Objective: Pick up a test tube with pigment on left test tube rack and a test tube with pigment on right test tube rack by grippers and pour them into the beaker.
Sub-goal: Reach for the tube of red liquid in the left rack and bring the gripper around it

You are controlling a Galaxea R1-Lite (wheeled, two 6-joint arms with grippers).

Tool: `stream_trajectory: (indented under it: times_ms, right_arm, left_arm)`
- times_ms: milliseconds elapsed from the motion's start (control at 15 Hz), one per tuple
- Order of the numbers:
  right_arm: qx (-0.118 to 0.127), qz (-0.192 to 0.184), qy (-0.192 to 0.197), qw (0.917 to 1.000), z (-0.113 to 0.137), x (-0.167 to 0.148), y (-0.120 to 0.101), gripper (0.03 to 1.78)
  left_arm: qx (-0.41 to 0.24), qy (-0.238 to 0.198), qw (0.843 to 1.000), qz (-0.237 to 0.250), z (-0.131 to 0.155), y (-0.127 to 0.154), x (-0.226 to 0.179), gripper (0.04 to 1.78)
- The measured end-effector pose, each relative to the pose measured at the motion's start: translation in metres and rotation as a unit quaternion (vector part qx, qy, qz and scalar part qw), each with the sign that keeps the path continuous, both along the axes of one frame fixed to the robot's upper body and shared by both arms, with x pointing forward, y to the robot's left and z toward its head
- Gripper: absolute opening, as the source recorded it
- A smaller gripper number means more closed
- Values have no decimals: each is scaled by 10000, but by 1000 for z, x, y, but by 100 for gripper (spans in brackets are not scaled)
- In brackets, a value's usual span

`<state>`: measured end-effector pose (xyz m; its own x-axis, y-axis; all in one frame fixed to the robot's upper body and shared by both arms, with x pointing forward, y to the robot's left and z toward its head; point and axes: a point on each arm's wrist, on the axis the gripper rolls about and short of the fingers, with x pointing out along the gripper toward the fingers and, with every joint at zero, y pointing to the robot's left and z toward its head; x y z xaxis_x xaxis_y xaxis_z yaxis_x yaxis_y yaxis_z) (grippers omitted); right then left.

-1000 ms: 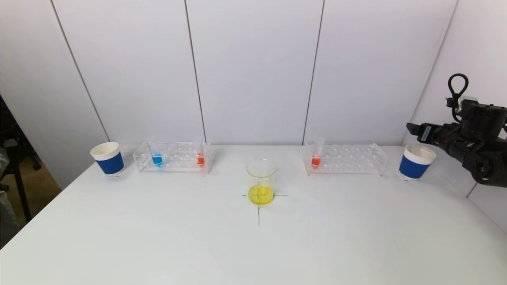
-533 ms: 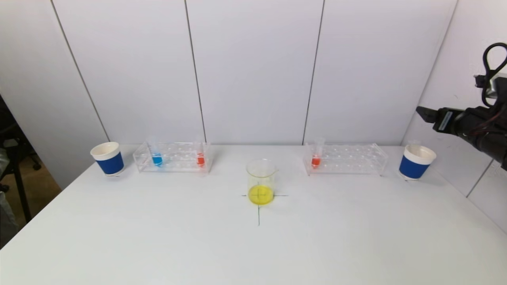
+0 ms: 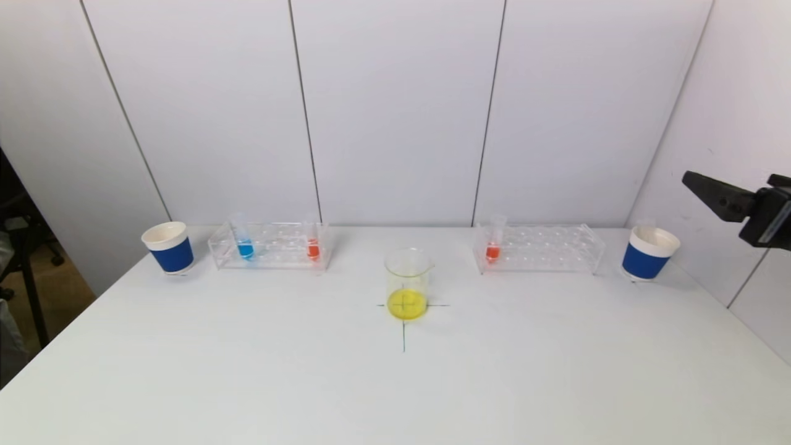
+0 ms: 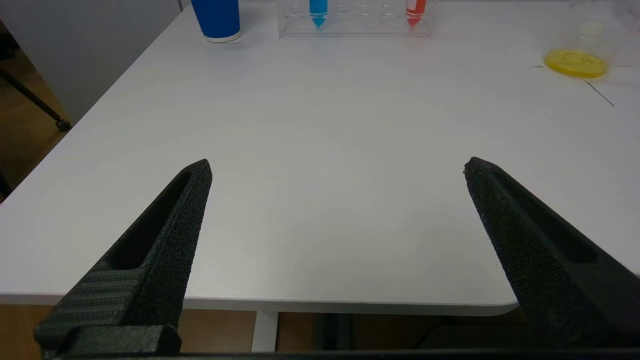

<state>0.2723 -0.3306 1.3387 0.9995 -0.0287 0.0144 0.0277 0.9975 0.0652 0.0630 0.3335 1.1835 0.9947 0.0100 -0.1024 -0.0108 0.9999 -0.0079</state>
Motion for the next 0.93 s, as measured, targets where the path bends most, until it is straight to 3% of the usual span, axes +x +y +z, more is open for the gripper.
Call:
stream_trajectory:
  times_ms: [267, 533, 933]
  right_arm:
    - [6, -427, -285, 9987, -6, -48, -2, 177]
    - [-1, -531, -589, 9968, -17, -90, -5, 177]
    - [-47, -618, -716, 9955, -41, -156, -9, 177]
  left_arm:
    - [0, 0, 10000, -2, 0, 0, 0, 176]
    - [0, 0, 10000, 0, 0, 0, 0, 176]
    - [-3, 0, 10000, -2, 0, 0, 0, 176]
